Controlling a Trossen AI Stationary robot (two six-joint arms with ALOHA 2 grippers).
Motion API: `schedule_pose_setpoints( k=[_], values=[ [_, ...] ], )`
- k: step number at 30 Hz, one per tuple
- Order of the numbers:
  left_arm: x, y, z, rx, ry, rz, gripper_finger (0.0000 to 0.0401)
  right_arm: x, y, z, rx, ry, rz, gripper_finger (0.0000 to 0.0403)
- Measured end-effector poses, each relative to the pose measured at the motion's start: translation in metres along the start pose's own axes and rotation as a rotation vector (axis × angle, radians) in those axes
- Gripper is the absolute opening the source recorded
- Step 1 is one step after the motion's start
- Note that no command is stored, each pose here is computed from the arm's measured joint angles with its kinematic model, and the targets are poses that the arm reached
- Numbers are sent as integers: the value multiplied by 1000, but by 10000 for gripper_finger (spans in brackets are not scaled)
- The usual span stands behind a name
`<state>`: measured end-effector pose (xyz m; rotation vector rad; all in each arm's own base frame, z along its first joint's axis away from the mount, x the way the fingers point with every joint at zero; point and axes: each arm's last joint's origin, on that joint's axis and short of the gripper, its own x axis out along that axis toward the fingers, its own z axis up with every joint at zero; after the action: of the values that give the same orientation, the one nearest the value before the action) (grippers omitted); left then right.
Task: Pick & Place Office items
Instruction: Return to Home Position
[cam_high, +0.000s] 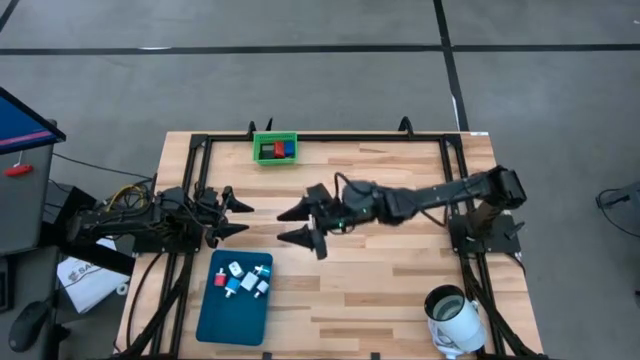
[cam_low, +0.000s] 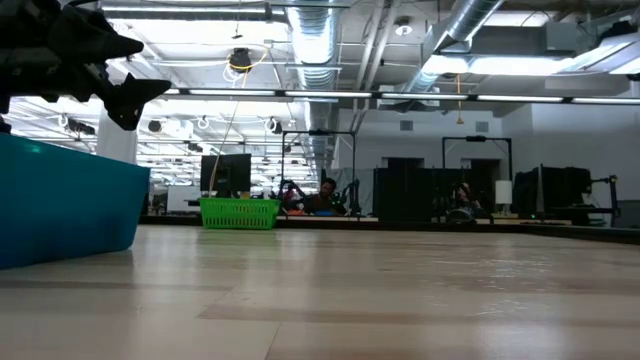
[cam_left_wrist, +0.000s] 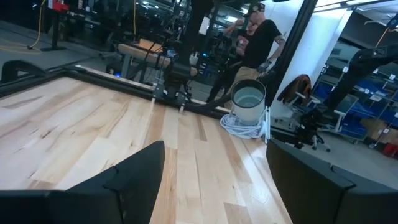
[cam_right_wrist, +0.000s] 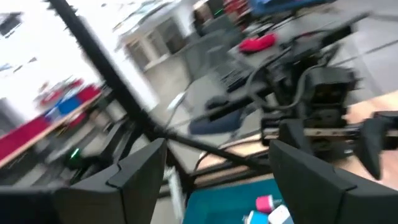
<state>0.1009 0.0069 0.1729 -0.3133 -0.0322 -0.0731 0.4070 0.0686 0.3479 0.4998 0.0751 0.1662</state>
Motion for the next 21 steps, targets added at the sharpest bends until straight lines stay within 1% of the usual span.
schedule_pose_setpoints(
  k=[5, 9, 11, 12, 15, 18, 21],
  values=[
    [0, 0, 0, 1, -2, 0, 278, -2, -24, 8, -44, 122, 133, 276],
    [0, 0, 0, 1, -3, 0, 278, -5, -25, 6, -62, 179, 216, 276],
    [0, 0, 1, 1, -3, 0, 278, -20, -21, 6, -78, 180, 240, 276],
    [0, 0, 1, 1, -4, 0, 278, -29, -16, 9, -108, 135, 248, 276],
    [0, 0, 2, 2, -10, -2, 278, -66, -9, 4, -190, 19, 198, 276],
    [0, 0, 1, 2, -7, -1, 278, -103, -18, -17, -226, -18, 112, 276],
    [0, 0, 1, 2, -6, -1, 278, -142, -31, -38, -209, -29, 91, 276]
  ],
)
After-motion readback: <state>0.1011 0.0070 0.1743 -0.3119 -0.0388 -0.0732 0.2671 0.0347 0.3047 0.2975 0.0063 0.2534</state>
